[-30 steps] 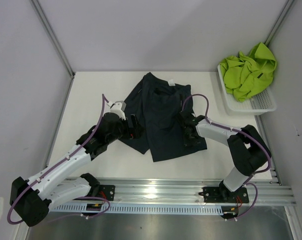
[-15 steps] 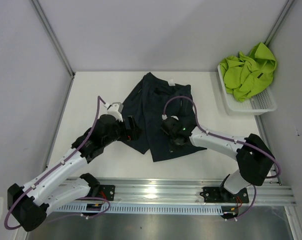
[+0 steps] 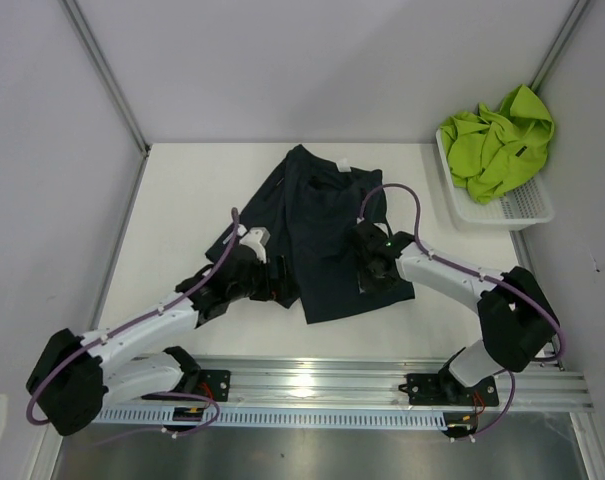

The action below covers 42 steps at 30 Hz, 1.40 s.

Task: Fold and stack the shorts
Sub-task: Flatten the shorts out

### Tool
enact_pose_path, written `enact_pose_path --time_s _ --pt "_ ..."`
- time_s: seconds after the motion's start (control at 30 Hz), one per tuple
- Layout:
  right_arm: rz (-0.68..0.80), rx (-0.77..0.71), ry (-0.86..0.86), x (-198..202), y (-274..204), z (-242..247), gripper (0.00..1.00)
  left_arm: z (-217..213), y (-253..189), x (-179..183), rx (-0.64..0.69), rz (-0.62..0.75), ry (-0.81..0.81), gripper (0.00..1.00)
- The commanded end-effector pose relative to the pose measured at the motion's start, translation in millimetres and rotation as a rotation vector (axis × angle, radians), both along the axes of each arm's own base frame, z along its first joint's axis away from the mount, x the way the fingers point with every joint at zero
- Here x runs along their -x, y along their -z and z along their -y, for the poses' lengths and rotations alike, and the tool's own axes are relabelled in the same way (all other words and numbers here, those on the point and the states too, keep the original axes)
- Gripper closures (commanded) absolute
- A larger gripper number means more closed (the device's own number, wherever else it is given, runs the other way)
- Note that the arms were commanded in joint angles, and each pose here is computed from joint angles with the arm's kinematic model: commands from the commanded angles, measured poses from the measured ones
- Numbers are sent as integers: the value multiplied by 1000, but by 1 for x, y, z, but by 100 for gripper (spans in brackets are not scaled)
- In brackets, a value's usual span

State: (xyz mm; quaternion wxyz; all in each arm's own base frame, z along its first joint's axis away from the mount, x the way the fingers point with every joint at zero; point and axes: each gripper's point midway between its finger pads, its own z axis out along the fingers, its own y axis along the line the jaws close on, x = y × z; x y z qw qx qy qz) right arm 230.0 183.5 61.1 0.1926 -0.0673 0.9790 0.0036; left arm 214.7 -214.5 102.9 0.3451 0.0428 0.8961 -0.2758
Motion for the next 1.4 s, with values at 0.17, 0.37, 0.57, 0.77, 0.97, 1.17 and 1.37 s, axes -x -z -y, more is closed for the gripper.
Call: enact_pose_path --time_s 0.17,0.37,0.57,0.77,0.97,1.17,1.37 --pt "-65 39 0 -21 26 23 53 42 14 -23 3 -28 38 1" --pt "-109 62 -17 -30 34 25 54 54 24 -38 -28 -44 36 1" --pt "-183 81 -56 -30 43 27 55 56 28 -38 -32 -61 43 1" --pt "-219 48 -74 -28 47 23 71 48 26 -36 -57 -57 29 1" --pt "-274 7 -91 -25 53 24 87 34 22 -39 -88 -39 -16 1" --pt "-290 -116 -157 0 40 -13 100 11 14 -39 -81 -34 -60 1" --pt "-144 -114 -240 60 7 -101 100 -18 -6 -19 -92 7 -109 1"
